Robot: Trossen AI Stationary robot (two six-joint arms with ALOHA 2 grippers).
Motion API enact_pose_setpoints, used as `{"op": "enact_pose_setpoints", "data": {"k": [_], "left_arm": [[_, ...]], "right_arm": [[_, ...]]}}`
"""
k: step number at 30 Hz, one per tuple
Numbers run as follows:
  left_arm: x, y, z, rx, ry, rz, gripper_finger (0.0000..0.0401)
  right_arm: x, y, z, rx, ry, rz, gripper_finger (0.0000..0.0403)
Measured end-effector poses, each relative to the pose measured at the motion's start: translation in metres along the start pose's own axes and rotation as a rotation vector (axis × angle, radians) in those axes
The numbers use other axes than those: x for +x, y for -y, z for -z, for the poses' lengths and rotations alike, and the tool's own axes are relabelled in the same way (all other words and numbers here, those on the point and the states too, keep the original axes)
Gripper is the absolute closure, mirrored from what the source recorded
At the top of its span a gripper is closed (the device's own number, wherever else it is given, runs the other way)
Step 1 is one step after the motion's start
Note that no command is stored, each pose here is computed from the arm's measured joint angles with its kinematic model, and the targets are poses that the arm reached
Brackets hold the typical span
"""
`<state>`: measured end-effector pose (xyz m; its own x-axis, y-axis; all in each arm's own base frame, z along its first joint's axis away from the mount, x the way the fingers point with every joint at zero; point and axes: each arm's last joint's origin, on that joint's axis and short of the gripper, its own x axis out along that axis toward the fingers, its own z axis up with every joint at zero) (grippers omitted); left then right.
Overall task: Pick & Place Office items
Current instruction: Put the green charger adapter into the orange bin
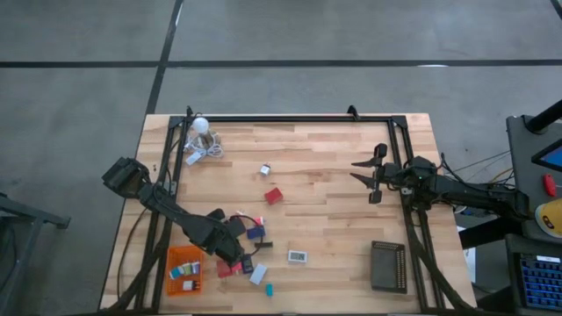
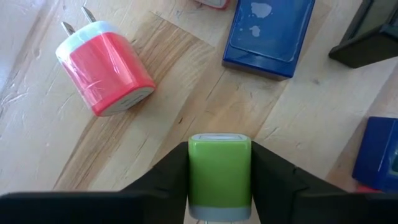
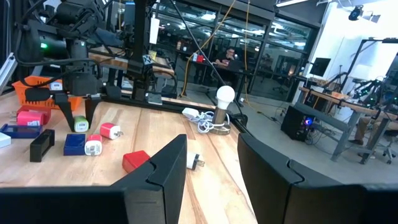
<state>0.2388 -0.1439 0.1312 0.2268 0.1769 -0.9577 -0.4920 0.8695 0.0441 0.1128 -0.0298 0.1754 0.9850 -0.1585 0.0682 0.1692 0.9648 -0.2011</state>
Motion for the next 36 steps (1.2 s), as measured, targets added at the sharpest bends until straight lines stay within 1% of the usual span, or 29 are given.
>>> {"op": "enact_pose_setpoints", "data": {"k": [3, 9, 13, 17, 21, 25, 29, 36], "left_arm": [[0.0, 0.0, 0.0, 0.0, 0.0, 0.0, 0.0253], [0.0, 0.0, 0.0, 0.0, -0.002, 0.001, 0.0257], [-0.005, 0.002, -0.002, -0.004, -0.018, 0.025, 0.0257], [-0.017, 0.001, -0.005, -0.001, 0.0, 0.057, 0.0256], [-0.033, -0.005, -0.007, -0.006, 0.017, 0.079, 0.0256], [-0.05, -0.013, -0.008, -0.044, 0.032, 0.11, 0.0255], [-0.067, -0.019, -0.009, -0.072, 0.062, 0.17, 0.0255], [-0.092, -0.032, -0.002, -0.098, 0.085, 0.232, 0.0254]], "right_arm": [[0.0, 0.0, 0.0, 0.0, 0.0, 0.0, 0.0264], [0.0, 0.0, 0.0, 0.0, 0.0, 0.0, 0.0264], [0.0, 0.0, 0.0, 0.0, 0.0, 0.0, 0.0264], [0.0, 0.0, 0.0, 0.0, 0.001, 0.0, 0.0264], [0.0, 0.0, 0.0, 0.0, 0.001, 0.0, 0.0264], [0.0, 0.0, 0.0, 0.0, 0.001, 0.0, 0.0264], [0.0, 0.0, 0.0, 0.0, 0.0, -0.001, 0.0264], [0.0, 0.0, 0.0, 0.0, 0.0, 0.0, 0.0264]]}}
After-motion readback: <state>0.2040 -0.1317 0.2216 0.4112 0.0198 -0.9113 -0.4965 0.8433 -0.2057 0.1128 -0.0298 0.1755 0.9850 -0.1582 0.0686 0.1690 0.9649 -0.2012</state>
